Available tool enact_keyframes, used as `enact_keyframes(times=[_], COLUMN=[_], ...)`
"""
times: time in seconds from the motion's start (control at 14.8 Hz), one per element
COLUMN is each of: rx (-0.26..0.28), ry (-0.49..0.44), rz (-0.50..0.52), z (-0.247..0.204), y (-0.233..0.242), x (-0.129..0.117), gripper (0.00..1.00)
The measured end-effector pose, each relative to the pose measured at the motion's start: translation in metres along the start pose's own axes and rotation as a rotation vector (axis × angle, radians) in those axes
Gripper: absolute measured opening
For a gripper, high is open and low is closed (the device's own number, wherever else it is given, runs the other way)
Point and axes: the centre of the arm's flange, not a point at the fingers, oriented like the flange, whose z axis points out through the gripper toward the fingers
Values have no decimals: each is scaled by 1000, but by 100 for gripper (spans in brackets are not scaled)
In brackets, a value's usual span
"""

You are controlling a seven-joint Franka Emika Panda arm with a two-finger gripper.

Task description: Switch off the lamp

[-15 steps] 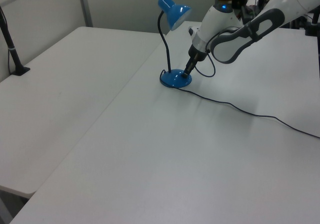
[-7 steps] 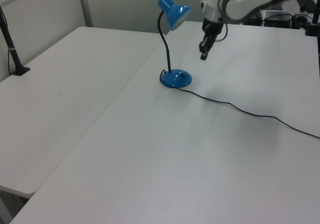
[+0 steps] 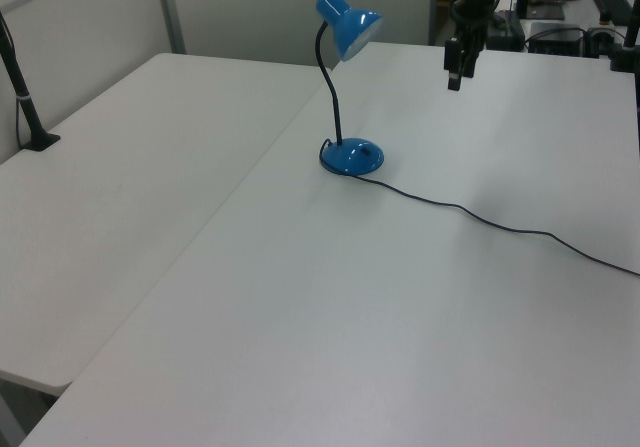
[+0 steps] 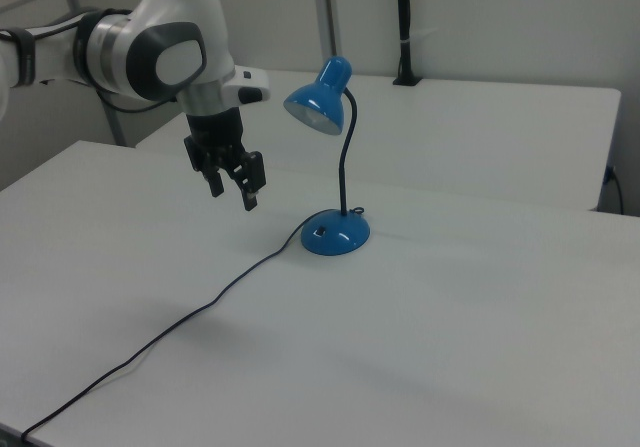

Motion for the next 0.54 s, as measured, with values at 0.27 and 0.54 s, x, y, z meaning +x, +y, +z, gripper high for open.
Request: enact_keyframes(times=[0.27,0.54], rx=[-20,-36], ry=[-37,-52], rz=[5,4], z=[-6,-15], y=[9,12], x=[-7,-8], gripper=[100,100])
